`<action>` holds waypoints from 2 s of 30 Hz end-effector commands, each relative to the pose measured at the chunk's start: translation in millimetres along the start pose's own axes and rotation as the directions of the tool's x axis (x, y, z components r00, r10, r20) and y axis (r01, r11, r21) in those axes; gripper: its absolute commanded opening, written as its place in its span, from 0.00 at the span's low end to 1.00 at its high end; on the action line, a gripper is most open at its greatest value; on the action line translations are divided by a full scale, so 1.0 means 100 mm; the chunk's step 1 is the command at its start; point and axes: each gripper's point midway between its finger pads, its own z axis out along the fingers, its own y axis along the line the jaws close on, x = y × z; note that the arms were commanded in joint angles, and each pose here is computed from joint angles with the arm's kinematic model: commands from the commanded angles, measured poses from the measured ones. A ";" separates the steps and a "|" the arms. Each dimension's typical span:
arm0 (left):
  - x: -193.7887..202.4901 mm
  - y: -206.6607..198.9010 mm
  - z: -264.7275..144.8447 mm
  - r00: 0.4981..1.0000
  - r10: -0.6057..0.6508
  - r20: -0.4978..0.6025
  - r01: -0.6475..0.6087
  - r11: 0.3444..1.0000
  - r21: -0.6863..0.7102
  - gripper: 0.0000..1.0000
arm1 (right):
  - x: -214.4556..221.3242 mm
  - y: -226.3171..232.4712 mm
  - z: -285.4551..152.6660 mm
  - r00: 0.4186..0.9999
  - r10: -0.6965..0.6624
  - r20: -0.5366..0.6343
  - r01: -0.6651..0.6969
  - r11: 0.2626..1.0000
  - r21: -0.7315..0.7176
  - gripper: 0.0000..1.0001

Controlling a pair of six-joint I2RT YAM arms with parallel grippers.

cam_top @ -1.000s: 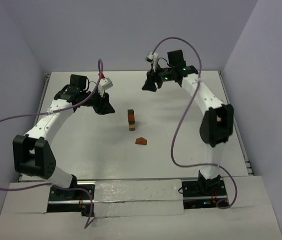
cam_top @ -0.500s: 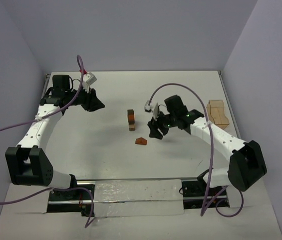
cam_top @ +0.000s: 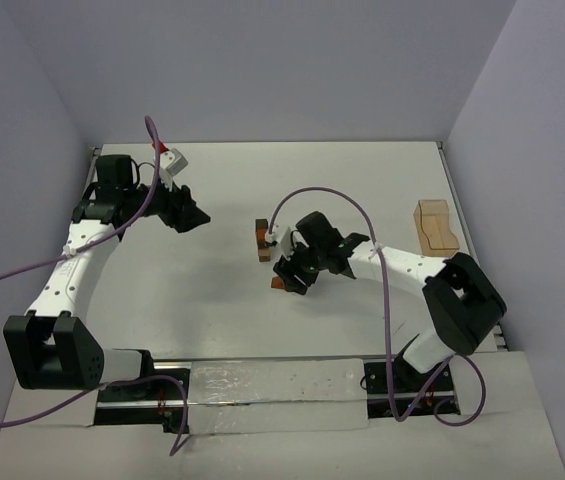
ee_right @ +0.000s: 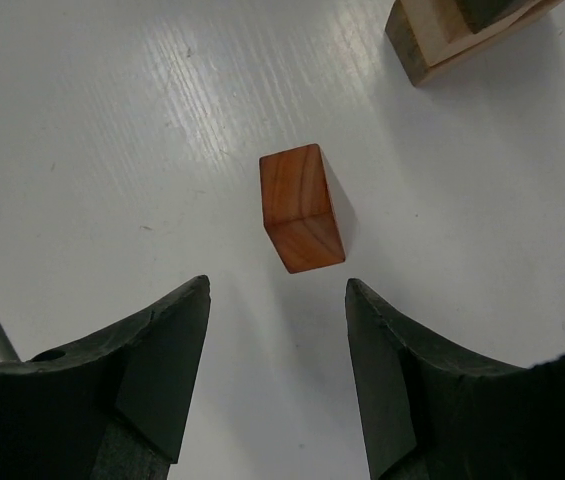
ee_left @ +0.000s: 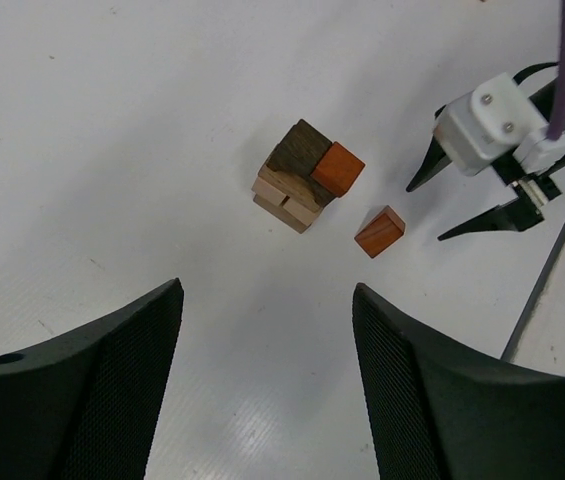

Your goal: Build the wood block tower

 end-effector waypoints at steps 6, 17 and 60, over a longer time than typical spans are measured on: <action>-0.11 -0.04 -0.05 0.998 0.047 0.044 -0.047 0.999 0.016 0.82 | -0.31 -0.02 0.15 0.997 -0.072 0.022 0.071 0.997 0.038 0.65; -0.14 -0.03 -0.06 0.998 0.051 0.048 -0.052 0.998 0.019 0.84 | -0.28 -0.01 0.26 0.995 -0.092 -0.036 0.093 0.995 0.041 0.65; -0.11 -0.05 -0.09 0.997 0.062 0.049 -0.062 0.998 0.010 0.84 | -0.32 0.13 0.20 0.990 -0.099 -0.097 0.102 0.994 0.032 0.03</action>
